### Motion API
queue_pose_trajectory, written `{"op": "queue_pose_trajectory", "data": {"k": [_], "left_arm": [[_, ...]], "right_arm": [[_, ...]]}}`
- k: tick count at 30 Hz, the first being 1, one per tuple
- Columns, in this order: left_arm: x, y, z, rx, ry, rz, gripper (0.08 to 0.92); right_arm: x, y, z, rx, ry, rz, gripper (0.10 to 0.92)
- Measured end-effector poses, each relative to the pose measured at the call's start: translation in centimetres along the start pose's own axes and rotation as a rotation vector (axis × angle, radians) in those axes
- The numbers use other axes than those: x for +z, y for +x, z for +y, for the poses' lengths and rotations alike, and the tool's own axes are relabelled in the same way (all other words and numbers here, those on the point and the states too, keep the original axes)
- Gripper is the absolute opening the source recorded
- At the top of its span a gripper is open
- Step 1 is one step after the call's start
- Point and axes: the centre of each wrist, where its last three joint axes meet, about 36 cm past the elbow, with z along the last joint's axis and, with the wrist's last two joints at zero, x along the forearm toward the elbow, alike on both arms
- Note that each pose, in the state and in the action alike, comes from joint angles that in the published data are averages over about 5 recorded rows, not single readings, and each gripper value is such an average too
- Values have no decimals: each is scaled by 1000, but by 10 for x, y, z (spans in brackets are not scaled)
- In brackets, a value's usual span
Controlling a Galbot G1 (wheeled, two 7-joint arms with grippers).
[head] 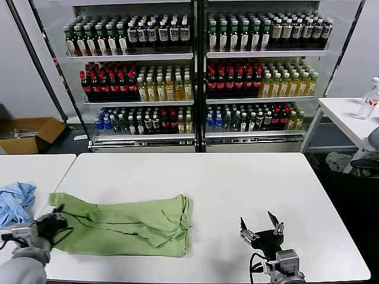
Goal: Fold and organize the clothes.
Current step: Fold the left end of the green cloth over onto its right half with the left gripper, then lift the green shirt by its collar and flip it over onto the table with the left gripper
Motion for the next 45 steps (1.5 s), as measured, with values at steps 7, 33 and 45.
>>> {"op": "queue_pose_trajectory", "data": {"k": [7,33,45], "left_arm": [[-1,15,-56,251,124,15,90],[17,-10,-184,555,323,85,238],[28,-8,-153,432,178,-27,584]], "right_arm": [[1,0,1,6,-1,0,823],[4,-3,5,-1,16,-6,823],[1,-5,6,-10,19,-19,823]]}}
